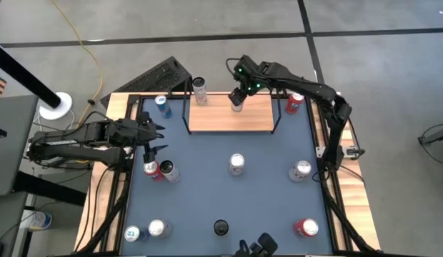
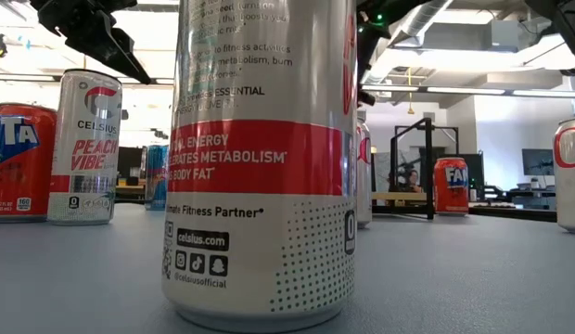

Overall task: Place canned beverage on shelf
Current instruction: Put the middle blue soda can on the shelf

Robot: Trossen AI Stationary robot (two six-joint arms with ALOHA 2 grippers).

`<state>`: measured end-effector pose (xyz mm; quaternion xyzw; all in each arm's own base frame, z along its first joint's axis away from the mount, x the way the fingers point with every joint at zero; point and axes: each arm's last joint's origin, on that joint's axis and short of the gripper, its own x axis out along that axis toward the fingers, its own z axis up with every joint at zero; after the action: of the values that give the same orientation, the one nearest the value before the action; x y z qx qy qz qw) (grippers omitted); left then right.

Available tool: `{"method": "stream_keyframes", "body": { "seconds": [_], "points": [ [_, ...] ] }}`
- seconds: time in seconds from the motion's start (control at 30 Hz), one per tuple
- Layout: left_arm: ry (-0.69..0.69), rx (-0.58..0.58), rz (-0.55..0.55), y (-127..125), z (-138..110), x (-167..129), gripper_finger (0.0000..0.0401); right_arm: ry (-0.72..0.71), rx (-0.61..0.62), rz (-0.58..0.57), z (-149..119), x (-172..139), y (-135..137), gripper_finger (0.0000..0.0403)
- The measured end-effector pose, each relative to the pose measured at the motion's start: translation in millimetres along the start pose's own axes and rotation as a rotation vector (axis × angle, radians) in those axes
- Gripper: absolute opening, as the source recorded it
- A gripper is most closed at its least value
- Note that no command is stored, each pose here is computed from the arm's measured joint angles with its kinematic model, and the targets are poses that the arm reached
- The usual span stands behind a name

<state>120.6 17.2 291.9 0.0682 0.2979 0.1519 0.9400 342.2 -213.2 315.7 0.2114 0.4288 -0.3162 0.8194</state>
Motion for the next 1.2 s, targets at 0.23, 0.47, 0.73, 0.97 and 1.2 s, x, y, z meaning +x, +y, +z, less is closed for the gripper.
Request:
{"method": "stream_keyframes", "body": {
  "seconds": [0.23, 0.47, 0.73, 0.97, 1.2],
  "points": [
    [0.0, 0.0, 0.0, 0.0, 0.0, -0.1, 0.0322, 0.007, -0.015, -0.039, -8.6, 9.7, 8.6, 0.0196],
    [0.0, 0.0, 0.0, 0.0, 0.0, 0.0, 0.0322, 0.022, -0.023, -0.038, -11.6, 11.7, 11.0, 0.0243],
    [0.0, 0.0, 0.0, 0.1, -0.1, -0.1, 0.0322, 0.022, -0.034, -0.034, -11.6, 10.8, 11.5, 0.0275],
    [0.0, 0.0, 0.0, 0.1, -0.1, -0.1, 0.0322, -0.036, -0.055, -0.02, -6.4, 7.5, 12.3, 0.0276],
    [0.001, 0.001, 0.0, 0.0, -0.1, 0.0, 0.0322, -0.14, -0.158, 0.014, 3.5, -26.9, 12.2, 0.0277]
  ]
}}
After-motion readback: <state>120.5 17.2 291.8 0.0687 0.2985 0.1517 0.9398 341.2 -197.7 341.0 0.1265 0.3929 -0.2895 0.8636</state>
